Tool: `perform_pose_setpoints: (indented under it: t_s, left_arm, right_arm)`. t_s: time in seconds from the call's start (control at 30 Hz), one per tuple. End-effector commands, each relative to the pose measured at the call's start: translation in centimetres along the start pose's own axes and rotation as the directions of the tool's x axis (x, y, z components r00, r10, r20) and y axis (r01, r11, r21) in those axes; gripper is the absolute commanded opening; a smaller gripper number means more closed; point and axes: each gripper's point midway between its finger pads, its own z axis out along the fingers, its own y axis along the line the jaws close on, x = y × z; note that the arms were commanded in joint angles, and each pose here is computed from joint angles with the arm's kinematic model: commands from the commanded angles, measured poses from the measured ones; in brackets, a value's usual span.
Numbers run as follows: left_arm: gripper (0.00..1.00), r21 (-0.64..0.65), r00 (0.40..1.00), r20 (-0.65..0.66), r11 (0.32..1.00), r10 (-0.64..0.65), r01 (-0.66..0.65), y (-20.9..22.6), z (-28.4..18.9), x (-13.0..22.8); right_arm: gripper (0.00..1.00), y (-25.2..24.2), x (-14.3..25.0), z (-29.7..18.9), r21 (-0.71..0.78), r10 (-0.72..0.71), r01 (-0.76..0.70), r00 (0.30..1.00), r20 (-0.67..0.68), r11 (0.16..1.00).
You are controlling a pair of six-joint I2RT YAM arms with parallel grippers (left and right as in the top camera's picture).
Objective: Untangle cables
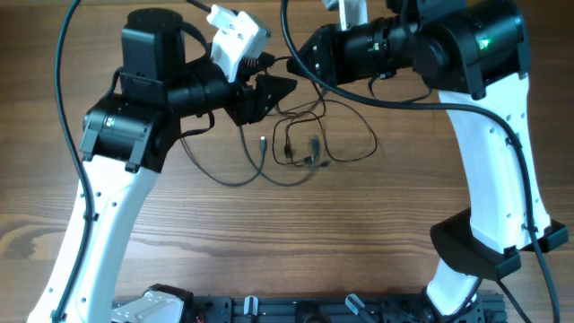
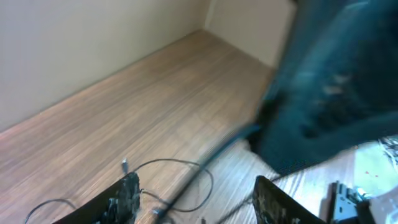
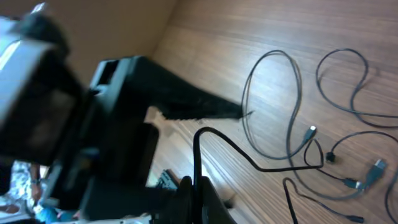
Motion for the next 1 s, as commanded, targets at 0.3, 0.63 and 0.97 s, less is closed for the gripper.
perform_pose_setpoints:
  t_s: [0.3,0.63,0.97]
  left_arm:
    - [0.4,-0.036,0.998,0.043,0.998,0.043,-0.041,0.4,-0.3,-1.4]
    - [0.04,0.001,0.981,0.19,1.0,-0.028,0.028,-1.4,-2.3,-5.3]
    - [0.04,-0.154,0.81,0.541,0.92,-0.226,0.36,0.9,-8.9,-11.9]
  right_arm:
    - [0.04,-0.3,0.6,0.3,0.009,0.018,-0.018,0.999,-0.028,1.0]
    - [0.56,-2.3,0.6,0.1,0.125,0.031,-0.03,0.999,-0.012,0.992]
    - [1.0,-2.7,0.8,0.1,0.146,0.039,-0.035,0.999,-0.019,0.989]
